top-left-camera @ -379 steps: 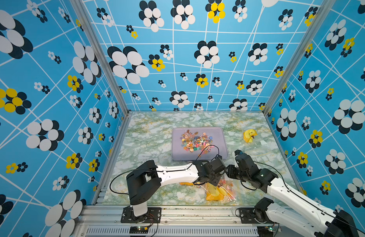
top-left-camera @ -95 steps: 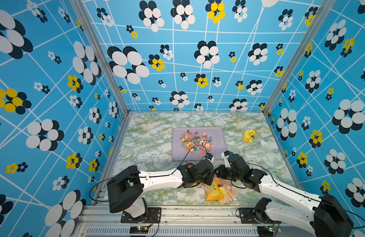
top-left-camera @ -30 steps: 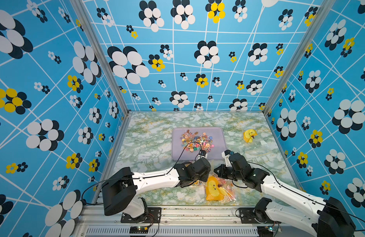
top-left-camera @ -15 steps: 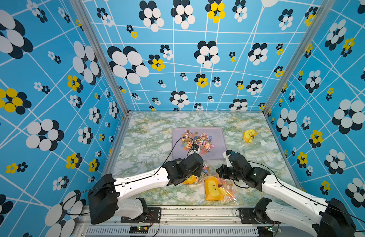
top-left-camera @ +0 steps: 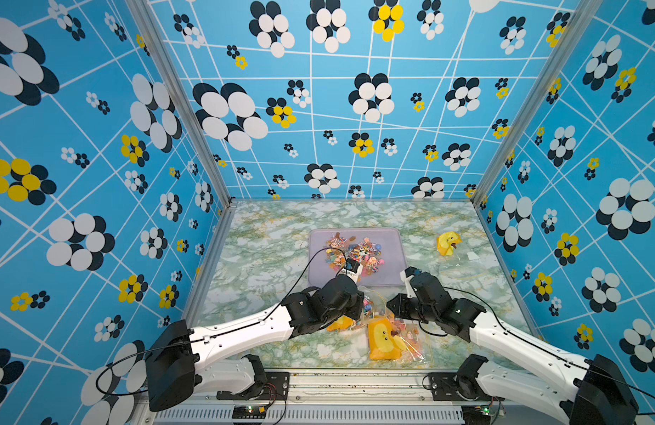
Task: Pour candies out of the ziploc bag
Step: Open the ziploc bag at the center of the board.
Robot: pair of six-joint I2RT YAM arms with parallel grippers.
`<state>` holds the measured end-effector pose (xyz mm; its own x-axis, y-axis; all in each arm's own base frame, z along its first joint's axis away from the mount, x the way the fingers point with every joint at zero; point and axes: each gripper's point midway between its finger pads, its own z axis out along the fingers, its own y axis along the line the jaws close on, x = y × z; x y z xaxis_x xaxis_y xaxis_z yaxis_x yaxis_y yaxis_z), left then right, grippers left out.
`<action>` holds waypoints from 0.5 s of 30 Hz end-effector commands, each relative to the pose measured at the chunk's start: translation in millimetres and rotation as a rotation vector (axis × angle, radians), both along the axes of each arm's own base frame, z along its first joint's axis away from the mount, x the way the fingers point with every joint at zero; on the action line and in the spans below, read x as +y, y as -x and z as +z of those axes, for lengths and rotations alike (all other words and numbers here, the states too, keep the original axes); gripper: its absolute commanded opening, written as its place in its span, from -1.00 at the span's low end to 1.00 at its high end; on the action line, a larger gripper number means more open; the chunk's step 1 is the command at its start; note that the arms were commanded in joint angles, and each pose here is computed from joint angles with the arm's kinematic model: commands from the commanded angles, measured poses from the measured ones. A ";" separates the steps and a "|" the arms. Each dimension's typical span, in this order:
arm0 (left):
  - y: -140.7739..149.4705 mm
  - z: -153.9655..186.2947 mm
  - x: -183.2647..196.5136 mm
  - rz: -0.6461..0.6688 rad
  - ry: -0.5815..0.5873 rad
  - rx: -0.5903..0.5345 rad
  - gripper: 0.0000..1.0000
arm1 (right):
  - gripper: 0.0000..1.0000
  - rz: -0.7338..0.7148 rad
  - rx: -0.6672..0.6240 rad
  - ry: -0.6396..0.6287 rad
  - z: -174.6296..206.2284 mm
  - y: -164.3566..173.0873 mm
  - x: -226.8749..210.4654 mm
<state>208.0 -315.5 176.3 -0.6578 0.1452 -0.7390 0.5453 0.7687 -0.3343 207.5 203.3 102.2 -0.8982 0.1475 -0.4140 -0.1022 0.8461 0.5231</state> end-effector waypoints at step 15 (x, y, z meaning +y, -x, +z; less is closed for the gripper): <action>-32.4 -3.1 72.5 0.237 0.140 0.063 0.41 | -0.22 0.074 -0.042 -0.112 35.0 6.7 15.3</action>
<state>245.7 -250.6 196.5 -0.6431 -0.1076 -0.7582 0.3838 0.8115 -0.4407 206.5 209.5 136.1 -0.8774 0.1319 -0.4612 -0.1721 0.8109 0.5593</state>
